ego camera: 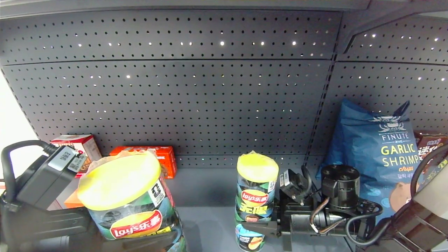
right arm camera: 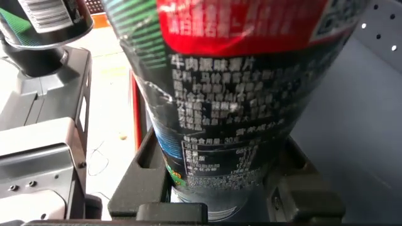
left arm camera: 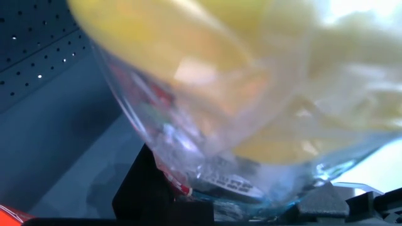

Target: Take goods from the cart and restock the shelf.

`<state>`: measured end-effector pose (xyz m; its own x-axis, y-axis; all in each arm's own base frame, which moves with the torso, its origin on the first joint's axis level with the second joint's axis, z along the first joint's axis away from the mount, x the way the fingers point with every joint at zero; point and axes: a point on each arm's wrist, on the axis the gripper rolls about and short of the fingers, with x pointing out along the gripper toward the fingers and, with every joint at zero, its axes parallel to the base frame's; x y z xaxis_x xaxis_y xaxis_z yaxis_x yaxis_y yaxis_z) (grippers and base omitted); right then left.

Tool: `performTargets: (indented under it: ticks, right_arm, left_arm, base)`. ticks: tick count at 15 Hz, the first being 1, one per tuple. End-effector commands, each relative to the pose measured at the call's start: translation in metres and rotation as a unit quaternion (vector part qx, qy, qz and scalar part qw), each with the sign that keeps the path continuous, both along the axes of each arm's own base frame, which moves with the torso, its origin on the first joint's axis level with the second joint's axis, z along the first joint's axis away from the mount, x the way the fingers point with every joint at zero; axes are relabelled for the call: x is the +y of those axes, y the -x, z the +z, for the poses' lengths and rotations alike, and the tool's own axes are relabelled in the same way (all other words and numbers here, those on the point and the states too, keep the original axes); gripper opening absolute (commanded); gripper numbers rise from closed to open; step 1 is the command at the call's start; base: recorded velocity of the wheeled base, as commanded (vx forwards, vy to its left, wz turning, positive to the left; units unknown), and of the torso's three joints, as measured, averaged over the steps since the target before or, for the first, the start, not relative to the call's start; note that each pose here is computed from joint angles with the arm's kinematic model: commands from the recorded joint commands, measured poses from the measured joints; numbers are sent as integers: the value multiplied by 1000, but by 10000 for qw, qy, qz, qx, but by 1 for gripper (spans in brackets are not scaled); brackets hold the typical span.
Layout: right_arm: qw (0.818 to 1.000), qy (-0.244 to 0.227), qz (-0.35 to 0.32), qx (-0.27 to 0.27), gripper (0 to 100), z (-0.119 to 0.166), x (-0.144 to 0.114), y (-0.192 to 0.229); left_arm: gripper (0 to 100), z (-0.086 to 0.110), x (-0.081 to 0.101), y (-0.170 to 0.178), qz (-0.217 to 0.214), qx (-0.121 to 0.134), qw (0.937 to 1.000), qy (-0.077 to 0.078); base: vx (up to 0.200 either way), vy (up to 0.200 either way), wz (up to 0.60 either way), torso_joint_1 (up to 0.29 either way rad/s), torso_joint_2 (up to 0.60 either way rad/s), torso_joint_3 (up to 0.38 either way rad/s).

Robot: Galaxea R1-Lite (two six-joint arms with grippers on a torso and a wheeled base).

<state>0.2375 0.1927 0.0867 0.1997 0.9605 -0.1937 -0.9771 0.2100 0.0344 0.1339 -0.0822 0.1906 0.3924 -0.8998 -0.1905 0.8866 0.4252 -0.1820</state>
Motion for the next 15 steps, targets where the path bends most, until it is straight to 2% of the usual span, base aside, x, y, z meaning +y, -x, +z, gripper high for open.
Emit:
performTargets:
  ticks: [1,2,3,12,15]
  right_arm:
    - [9999,64,22,75,0,-7,2,-1]
    - [10000,41,29,51,0,-8,3,-1]
    - [10000,35,42,52,100,-10,5,-2]
    - [10000,-51,3,-59,100,-2,2,0]
    - [9997,-140,-121,-169,100,9,-10,2]
  left_arm:
    - [0,-1,0,0,-1,21,10000,-11]
    - [0,-1,0,0,-1,21,10000,-11]
    - [0,-1,0,-1,-1,28,10000,-14]
    - [0,-3,0,0,-1,56,10000,-28]
    - [0,-5,0,1,-1,76,10000,-38]
  base:
    - [0,0,0,0,0,0]
    - [0,0,0,0,0,0]
    - [0,0,0,0,0,0]
    - [0,0,0,0,0,0]
    - [0,0,0,0,0,0]
